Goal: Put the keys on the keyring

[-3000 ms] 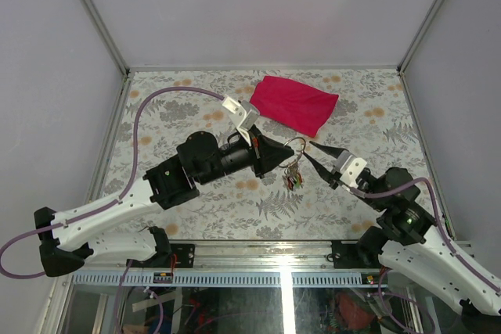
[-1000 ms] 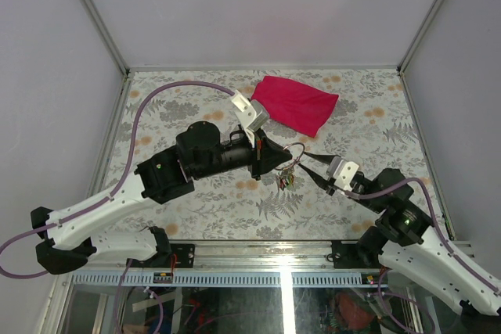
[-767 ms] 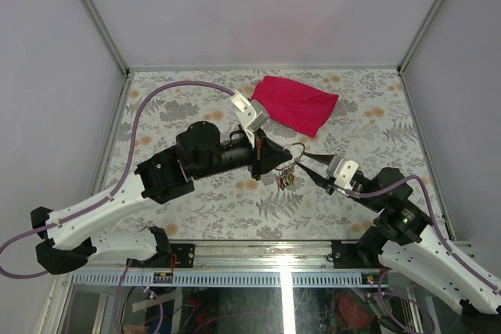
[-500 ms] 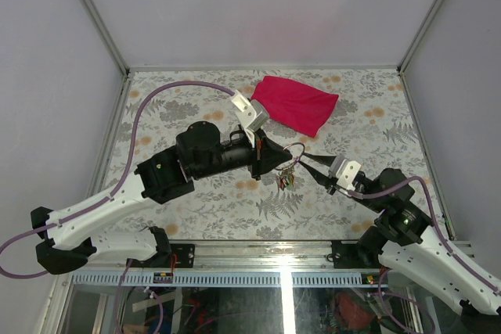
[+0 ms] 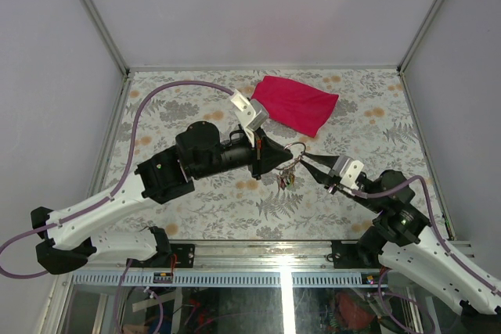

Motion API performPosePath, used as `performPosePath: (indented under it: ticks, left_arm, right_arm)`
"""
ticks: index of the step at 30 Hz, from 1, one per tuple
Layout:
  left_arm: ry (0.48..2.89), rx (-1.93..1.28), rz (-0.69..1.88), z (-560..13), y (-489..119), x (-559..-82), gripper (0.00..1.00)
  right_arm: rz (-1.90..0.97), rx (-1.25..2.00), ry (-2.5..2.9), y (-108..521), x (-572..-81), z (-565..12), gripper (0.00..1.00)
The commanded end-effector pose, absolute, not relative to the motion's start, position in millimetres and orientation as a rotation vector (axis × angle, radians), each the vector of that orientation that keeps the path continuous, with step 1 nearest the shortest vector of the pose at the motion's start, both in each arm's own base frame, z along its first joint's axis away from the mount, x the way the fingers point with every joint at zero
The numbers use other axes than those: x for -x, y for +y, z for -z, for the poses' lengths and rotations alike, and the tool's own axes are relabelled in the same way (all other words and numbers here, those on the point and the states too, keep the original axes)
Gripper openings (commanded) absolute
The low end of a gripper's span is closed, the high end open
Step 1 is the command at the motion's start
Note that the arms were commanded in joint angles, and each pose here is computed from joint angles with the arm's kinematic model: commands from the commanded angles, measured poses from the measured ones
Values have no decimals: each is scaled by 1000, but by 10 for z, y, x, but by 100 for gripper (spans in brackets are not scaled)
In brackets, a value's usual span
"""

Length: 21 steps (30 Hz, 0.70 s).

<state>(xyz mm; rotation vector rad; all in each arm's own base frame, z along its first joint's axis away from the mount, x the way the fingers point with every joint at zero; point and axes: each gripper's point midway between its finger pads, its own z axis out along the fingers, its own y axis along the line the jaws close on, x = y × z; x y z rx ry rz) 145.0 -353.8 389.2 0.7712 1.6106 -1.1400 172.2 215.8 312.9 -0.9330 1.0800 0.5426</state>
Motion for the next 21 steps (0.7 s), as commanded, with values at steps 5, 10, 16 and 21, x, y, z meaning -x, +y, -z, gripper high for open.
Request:
performPosePath:
  ticks: [5, 10, 16, 21]
  left_arm:
    - [1479, -685, 1247, -4252, -3589, -1433, 0]
    - [1473, -675, 1257, -4270, -3605, -1441, 0]
    - [1484, -658, 1238, -4254, -3589, -1478, 0]
    - [1488, -613, 1210, -4269, -3526, -1536, 0]
  right_arm:
    - [-547, 827, 1013, 2129, -1770, -3372, 30]
    - [-547, 809, 997, 2126, -1781, -3419, 31]
    - [-542, 802, 993, 2103, -1773, -3442, 13]
    - [-527, 789, 999, 2051, -1772, -3449, 5]
